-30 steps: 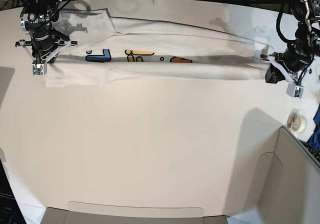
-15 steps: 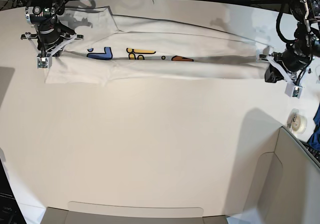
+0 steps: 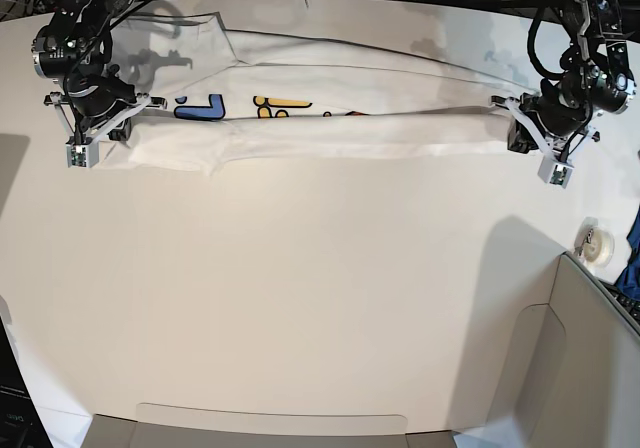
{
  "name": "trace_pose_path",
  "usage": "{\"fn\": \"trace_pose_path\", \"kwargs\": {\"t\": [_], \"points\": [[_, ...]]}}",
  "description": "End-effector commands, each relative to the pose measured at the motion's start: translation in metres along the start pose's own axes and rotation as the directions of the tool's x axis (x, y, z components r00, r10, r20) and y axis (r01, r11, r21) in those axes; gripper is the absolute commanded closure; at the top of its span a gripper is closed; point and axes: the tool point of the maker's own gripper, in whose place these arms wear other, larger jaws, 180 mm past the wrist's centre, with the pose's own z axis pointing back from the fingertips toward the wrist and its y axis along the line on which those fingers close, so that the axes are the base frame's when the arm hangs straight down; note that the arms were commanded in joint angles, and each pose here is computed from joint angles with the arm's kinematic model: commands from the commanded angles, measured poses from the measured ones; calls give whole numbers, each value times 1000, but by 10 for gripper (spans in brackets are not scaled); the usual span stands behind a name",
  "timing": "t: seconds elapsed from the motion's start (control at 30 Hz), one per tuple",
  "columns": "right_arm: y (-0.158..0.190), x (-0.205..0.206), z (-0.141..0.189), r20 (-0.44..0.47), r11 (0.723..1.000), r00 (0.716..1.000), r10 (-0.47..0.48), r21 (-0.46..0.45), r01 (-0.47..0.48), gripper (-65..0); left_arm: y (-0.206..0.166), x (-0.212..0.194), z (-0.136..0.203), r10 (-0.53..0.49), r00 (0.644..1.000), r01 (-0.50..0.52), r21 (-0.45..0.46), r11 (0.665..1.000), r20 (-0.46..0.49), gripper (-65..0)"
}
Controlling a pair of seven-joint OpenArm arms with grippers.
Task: Layout the t-shirt on the table in an organized manner, then fold the t-shirt properly
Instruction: 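Hold both shirt ends and fold the printed half over lengthwise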
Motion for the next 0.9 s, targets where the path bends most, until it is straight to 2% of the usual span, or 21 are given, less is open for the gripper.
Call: {"fn": "trace_pose_path", "kwargs": {"t": [0.0, 0.13, 0.23, 0.4, 0.47, 0.87], "points": [[-3, 10, 5, 34, 1000, 999, 8, -6, -8, 0, 5, 14, 6, -22, 999, 21, 17, 1000, 42, 0], [-8, 10, 9, 40, 999, 999, -37, 4, 37, 0, 17, 32, 18, -18, 995, 12, 55, 998, 103, 0], [-4, 13, 13, 52, 994, 995, -89, 70, 85, 0, 26, 46, 34, -27, 987, 12, 97, 995, 160, 0], [4, 20, 21, 47, 954, 967, -250, 181, 238, 0, 30, 50, 40, -32, 984, 12, 114, 993, 173, 0], [7, 16, 23, 27, 939, 957, -287, 206, 276, 0, 27, 48, 39, -34, 986, 16, 108, 994, 165, 0], [17, -20, 30, -70, 914, 944, -322, 237, 330, 0, 36, 35, 29, 4, 992, -17, 108, 994, 123, 0]]}}
